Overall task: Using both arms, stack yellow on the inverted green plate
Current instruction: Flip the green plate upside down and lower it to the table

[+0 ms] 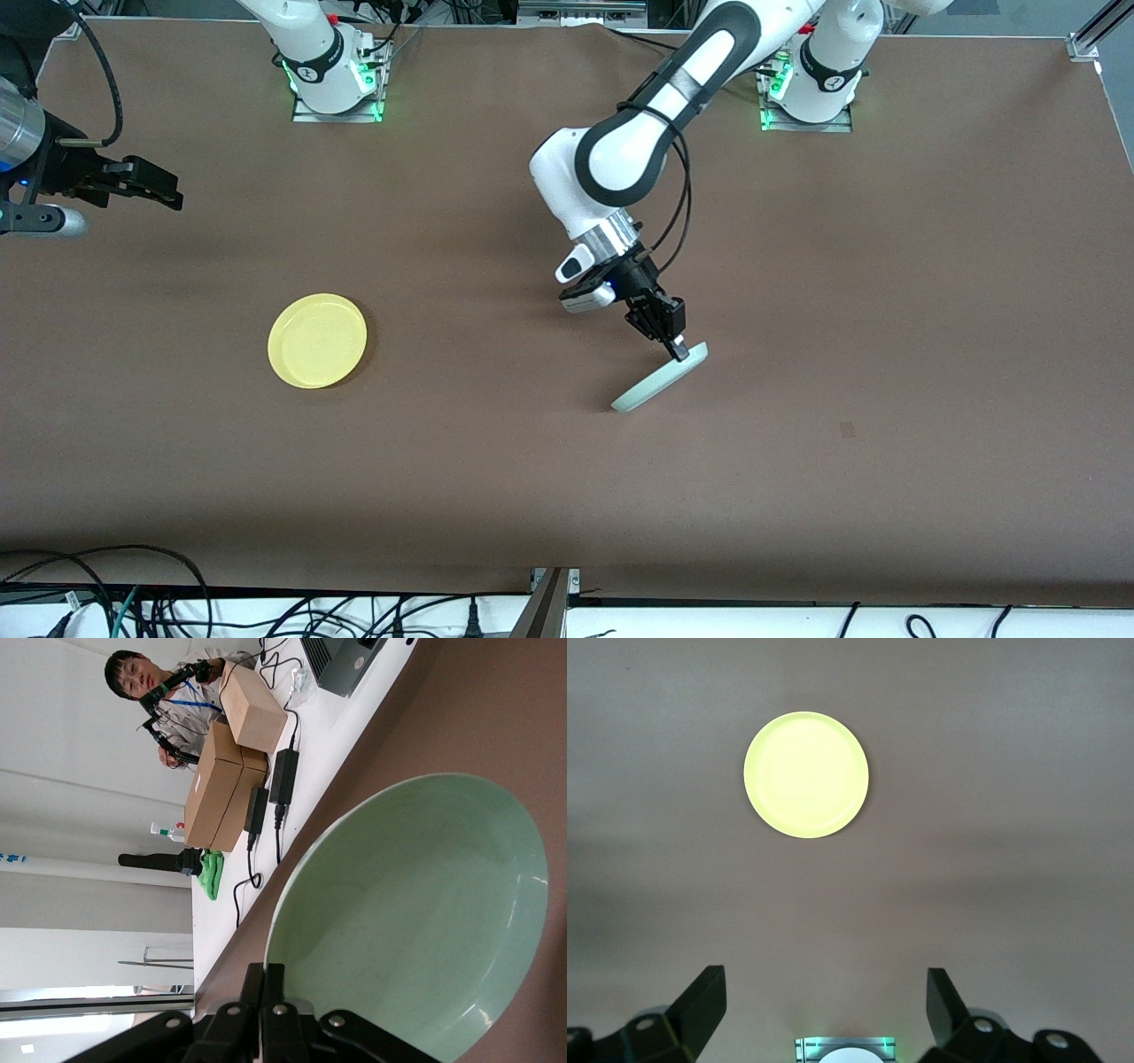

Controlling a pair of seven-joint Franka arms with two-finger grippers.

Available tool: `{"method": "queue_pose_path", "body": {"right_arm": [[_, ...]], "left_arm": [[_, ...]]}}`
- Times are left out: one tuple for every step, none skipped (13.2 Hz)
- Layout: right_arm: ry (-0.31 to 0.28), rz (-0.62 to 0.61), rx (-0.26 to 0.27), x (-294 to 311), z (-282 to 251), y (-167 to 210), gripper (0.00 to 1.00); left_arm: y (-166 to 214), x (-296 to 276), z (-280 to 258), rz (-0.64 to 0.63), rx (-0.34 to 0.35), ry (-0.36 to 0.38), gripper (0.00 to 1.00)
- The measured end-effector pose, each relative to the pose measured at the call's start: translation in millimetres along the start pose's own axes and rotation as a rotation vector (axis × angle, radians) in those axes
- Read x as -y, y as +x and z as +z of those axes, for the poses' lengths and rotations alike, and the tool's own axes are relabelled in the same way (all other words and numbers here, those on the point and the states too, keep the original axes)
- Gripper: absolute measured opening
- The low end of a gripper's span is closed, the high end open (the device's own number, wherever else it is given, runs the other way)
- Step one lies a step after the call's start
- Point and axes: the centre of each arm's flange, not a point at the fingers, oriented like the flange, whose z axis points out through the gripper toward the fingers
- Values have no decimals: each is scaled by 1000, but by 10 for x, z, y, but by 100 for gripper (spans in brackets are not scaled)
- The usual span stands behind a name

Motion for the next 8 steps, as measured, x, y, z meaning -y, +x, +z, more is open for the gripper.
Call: {"method": "queue_pose_path", "body": {"right_arm": [[0,0,1,0,0,-1,100],[0,0,1,0,1,-1,100],[0,0,1,0,1,-1,100],[0,0,1,0,1,-1,100],[0,0,1,-1,1,-1,100],[0,0,2,-1,1,-2,100],[0,0,3,-1,2,-3,100],[0,0,4,-2,3,-4,100]], "left_arm": [[-35,-97,-50,-12,9,7,2],[-71,-192,-100,-23,19,14,2],[-106,-294,-145,-31,24,18,2],[-135,-382,-183,-38,25,22,2],[-155,-446,-215,-39,24,26,2],[-171,-498,-250,-42,23,27,2],[-183,-525,-286,-50,23,33,2],[-191,-554,-328,-65,20,33,2]]}}
